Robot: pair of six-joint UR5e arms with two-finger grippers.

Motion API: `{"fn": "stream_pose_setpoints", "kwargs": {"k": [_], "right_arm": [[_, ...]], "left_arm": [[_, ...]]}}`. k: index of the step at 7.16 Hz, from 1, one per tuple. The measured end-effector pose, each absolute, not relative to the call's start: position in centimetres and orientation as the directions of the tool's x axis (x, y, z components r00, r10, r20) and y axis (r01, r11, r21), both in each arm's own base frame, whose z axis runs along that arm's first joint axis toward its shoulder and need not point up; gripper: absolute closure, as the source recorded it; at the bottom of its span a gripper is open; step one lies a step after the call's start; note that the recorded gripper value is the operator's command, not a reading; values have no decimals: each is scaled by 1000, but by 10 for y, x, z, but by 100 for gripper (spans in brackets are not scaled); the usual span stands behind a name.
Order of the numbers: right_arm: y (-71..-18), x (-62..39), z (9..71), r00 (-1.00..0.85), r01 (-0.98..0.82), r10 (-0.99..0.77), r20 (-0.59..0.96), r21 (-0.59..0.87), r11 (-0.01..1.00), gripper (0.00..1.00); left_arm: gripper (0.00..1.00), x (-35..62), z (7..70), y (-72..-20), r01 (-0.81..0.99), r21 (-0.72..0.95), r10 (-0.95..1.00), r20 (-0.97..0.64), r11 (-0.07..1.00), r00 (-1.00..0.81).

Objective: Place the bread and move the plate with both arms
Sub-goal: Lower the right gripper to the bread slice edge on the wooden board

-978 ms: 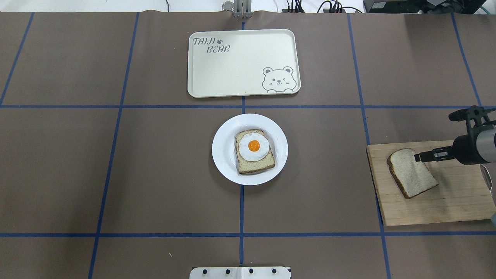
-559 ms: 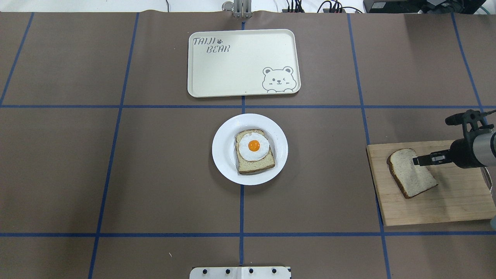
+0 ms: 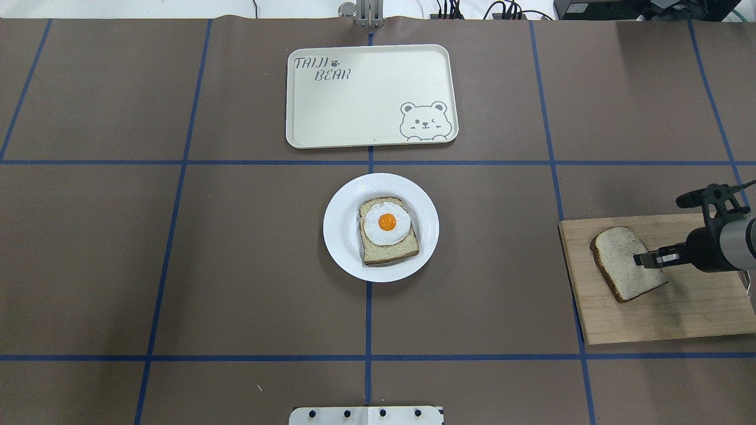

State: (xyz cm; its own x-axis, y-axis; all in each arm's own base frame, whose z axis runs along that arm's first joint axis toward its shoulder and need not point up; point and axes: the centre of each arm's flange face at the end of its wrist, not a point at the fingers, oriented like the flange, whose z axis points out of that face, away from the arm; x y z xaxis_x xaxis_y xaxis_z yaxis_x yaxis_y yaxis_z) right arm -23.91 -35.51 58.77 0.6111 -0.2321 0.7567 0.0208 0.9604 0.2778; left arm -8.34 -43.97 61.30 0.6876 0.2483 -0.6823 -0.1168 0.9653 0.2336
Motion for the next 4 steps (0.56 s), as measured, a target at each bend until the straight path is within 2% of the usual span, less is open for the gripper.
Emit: {"fn": "stream_pose_setpoints", "kwargs": {"k": [4], "right_arm": [[-349,-232,592,620,27,-237,748,282,959,100]], "left_arm": [[1,-83,613,-440,-116,234,249,-684,965,686]]}}
